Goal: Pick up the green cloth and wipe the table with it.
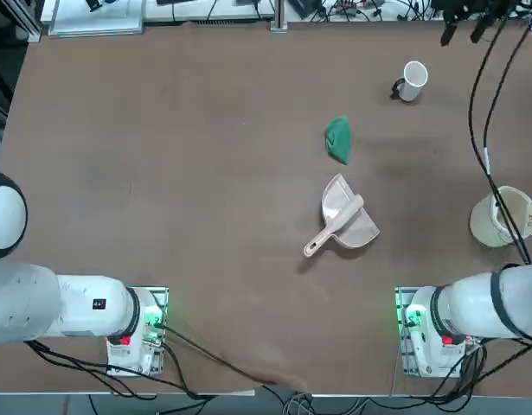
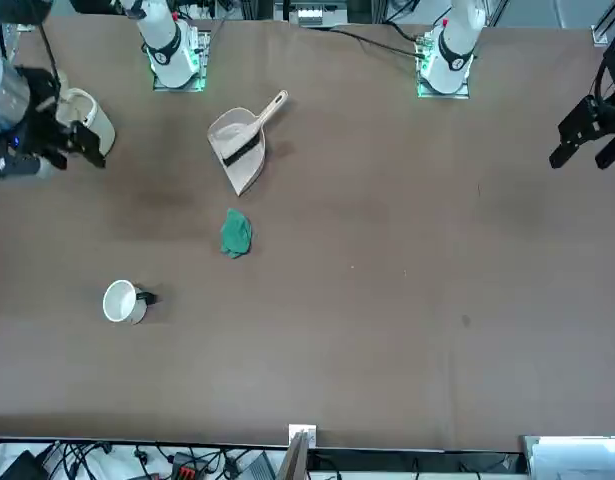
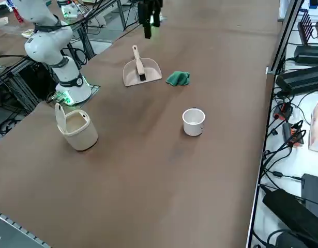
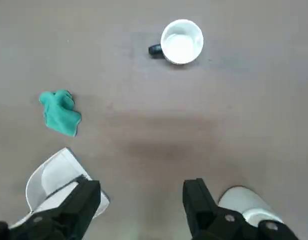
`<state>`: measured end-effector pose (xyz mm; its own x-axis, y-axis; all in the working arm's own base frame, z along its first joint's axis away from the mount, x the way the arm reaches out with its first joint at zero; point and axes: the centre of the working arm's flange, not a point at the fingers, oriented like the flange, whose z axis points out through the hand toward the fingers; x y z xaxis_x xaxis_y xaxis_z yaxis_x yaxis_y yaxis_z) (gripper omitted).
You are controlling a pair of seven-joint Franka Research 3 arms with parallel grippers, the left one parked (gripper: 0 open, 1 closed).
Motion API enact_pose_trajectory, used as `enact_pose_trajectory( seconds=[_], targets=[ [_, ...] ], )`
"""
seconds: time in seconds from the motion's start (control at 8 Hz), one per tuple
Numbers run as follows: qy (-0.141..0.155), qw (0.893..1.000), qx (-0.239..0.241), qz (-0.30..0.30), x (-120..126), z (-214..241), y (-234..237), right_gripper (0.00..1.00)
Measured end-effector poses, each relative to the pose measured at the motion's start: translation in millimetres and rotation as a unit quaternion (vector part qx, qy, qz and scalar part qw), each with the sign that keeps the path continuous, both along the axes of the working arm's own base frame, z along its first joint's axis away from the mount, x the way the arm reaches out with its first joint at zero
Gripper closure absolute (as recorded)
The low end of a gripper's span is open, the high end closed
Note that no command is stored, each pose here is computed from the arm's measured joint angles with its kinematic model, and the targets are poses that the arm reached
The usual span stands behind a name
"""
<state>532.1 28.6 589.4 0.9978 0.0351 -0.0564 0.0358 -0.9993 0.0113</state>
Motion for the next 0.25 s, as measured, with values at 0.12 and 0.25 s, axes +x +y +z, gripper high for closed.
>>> enact_pose_trajectory(
  seconds=[0.12, 0.25],
  targets=[
    [-0.002, 1.000, 0.001, -0.001, -4.2, 3.1, -5.5, 0.00],
    [-0.004, 1.000, 0.003, 0.007, -5.5, 5.1, -15.0, 0.00]
  ],
)
